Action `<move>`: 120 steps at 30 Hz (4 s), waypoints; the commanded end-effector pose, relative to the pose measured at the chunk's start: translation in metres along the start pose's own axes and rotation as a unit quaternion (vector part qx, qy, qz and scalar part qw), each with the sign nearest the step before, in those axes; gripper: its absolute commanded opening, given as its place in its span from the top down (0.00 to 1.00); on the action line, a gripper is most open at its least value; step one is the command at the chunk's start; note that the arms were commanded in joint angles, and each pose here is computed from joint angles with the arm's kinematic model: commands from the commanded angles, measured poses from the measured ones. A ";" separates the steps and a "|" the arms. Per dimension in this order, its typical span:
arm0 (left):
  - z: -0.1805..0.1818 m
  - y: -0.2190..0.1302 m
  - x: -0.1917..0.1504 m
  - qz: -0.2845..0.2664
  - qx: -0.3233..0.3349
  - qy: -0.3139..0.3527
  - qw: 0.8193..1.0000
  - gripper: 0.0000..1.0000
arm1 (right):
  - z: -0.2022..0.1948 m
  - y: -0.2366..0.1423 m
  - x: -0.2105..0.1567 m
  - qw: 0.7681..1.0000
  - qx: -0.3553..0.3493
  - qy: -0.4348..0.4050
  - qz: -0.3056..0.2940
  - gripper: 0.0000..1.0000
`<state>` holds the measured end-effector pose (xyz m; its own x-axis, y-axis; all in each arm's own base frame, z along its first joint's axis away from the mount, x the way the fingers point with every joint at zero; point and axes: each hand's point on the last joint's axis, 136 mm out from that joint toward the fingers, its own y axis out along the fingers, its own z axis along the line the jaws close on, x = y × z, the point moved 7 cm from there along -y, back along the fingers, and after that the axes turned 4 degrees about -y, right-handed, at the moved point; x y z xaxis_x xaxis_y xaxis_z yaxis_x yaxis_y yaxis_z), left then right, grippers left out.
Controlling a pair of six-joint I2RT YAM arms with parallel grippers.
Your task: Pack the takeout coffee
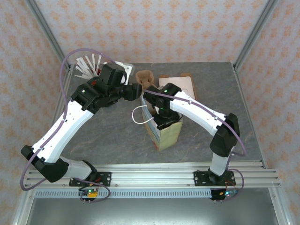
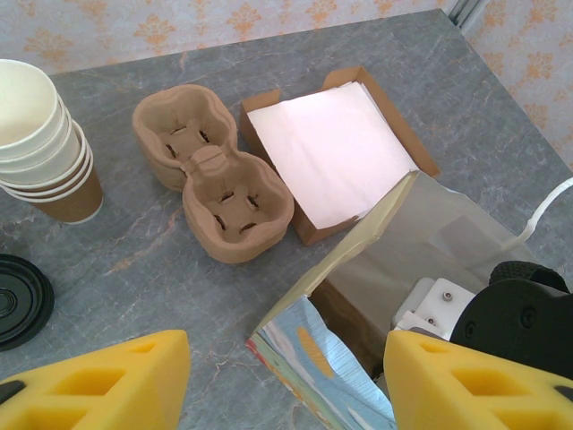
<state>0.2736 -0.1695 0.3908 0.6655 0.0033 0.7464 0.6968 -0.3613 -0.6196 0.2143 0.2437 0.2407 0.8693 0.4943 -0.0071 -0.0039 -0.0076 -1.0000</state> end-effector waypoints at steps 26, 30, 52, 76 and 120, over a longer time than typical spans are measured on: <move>0.005 -0.013 0.003 -0.018 0.005 0.002 1.000 0.40 | -0.009 0.026 0.001 1.000 -0.008 0.004 0.025 0.62; 0.005 -0.013 0.003 -0.018 0.006 0.001 1.000 0.40 | -0.011 0.029 0.003 1.000 -0.012 0.003 0.027 0.62; 0.005 -0.014 0.001 -0.016 0.004 0.000 1.000 0.40 | -0.016 0.062 0.007 0.999 -0.020 0.006 0.047 0.62; 0.007 -0.018 0.000 -0.021 0.005 0.000 1.000 0.40 | -0.019 0.045 0.011 0.999 -0.026 0.002 0.027 0.43; 0.007 -0.021 0.001 -0.025 0.007 0.001 1.000 0.40 | -0.022 -0.036 0.010 0.998 -0.026 0.000 -0.065 0.16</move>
<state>0.2660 -0.1645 0.3959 0.6526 0.0092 0.7577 0.7068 -0.3678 -0.6043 0.2392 0.2394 0.2516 0.8701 0.4879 0.0698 0.0783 0.0028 -0.9969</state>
